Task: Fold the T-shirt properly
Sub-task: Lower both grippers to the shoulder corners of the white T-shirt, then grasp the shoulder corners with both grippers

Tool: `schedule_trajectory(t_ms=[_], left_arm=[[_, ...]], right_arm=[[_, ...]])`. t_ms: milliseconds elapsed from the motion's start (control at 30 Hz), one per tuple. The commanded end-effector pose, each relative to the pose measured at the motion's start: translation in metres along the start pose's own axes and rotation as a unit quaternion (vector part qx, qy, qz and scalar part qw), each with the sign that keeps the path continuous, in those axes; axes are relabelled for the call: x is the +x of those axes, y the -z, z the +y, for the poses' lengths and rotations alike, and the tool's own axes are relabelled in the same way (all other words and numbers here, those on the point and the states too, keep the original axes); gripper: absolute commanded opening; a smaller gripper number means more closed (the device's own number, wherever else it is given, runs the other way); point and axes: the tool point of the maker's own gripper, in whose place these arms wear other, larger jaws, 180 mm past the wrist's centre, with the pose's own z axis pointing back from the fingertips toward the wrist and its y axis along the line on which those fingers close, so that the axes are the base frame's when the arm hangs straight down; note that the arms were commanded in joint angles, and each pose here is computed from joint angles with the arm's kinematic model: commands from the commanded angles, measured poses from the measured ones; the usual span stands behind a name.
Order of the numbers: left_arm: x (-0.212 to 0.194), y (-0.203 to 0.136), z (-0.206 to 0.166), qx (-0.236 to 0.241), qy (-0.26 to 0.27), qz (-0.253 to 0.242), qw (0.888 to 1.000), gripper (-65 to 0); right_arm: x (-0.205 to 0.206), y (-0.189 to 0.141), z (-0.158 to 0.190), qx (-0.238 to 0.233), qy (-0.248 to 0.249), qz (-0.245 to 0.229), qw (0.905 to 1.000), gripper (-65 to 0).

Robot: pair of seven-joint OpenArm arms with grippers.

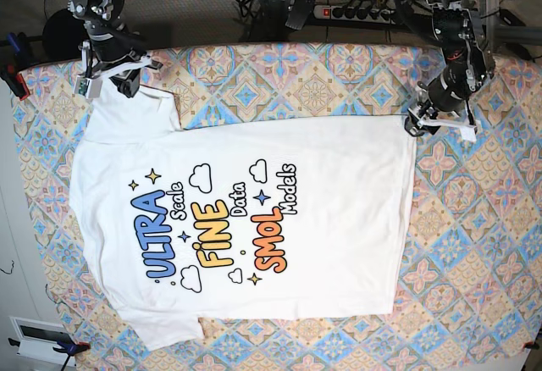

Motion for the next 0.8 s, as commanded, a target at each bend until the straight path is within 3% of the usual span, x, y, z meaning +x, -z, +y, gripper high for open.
schedule_trajectory(t_ms=[0, 133, 433, 533, 600, 667, 767], left_arm=[[-0.011, 0.005, 0.002, 0.012, -0.004, 0.021, 1.000, -39.3], [-0.025, 0.011, -0.008, 0.003, 0.005, 0.040, 0.999, -40.0], [-0.048, 0.007, -0.024, -0.061, 0.074, 0.063, 0.993, -54.7], [-0.047, 0.004, -0.018, -0.061, 0.078, 0.061, 0.993, -64.7], [-0.040, 0.002, -0.012, -0.055, 0.072, 0.051, 0.995, -65.0], [-0.036, -0.001, -0.007, -0.051, 0.068, 0.046, 0.995, -65.0], [-0.032, -0.004, 0.000, -0.044, 0.062, 0.041, 0.996, -65.0]], right_arm=[[0.009, -0.002, 0.002, 0.006, -0.004, -0.016, 0.9999, -65.0], [0.010, -0.002, 0.002, 0.006, -0.004, -0.017, 0.9998, -65.0], [0.009, -0.002, 0.002, 0.006, -0.004, -0.016, 0.9998, -65.0], [0.008, -0.002, 0.001, 0.006, -0.002, -0.014, 0.9999, -65.0], [0.008, -0.002, 0.001, 0.006, -0.003, -0.014, 0.9999, -64.7], [0.007, -0.002, 0.002, 0.007, -0.002, -0.013, 0.9999, -61.5], [0.000, 0.000, -0.003, 0.001, 0.001, -0.004, 1.0000, -49.8]])
